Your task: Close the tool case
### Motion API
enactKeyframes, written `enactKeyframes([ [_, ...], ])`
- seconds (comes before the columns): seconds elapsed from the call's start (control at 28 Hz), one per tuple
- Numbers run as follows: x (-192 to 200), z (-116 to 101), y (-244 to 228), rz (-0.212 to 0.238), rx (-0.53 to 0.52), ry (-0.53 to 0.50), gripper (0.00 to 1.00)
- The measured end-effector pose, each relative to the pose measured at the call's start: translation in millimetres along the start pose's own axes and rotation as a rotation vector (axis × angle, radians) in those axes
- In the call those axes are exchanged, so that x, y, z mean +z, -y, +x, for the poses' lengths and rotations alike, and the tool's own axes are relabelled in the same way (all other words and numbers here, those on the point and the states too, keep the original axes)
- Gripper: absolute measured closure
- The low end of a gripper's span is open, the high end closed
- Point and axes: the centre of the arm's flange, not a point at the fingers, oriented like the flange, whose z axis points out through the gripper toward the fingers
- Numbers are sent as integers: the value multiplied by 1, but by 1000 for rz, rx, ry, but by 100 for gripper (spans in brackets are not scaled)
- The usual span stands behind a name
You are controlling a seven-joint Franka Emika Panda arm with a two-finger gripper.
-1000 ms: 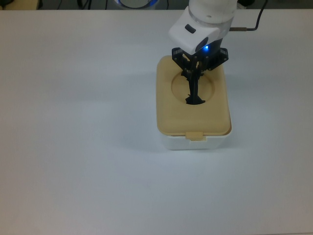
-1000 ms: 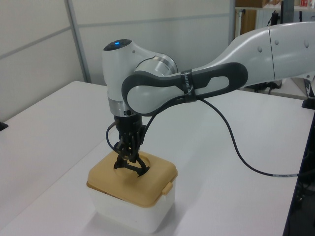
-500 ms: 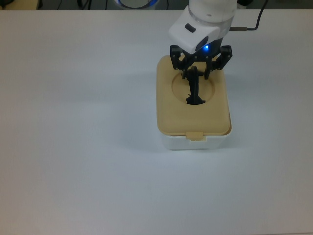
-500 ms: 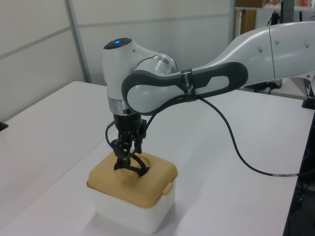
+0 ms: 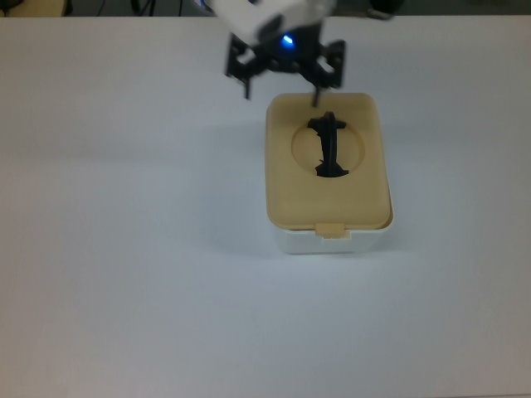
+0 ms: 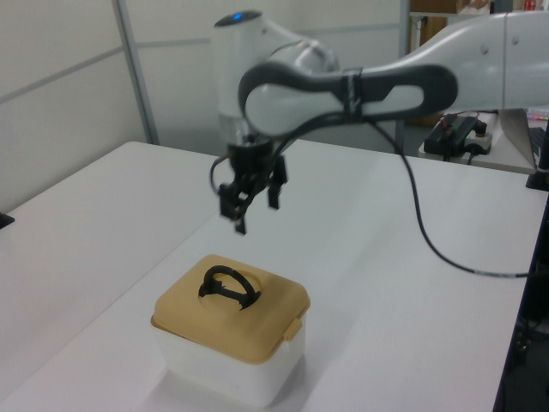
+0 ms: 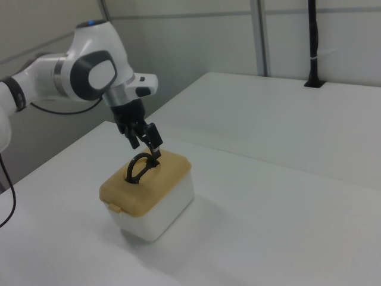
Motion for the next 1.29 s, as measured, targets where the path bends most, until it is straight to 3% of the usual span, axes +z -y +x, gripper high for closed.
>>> enactKeyframes([
  [0.25, -53, -19, -88, -9, 60, 18, 0],
  [0.46, -66, -22, -129, -10, 75, 2, 0],
  [1.29, -66, -26, -152, -13, 66, 27, 0],
])
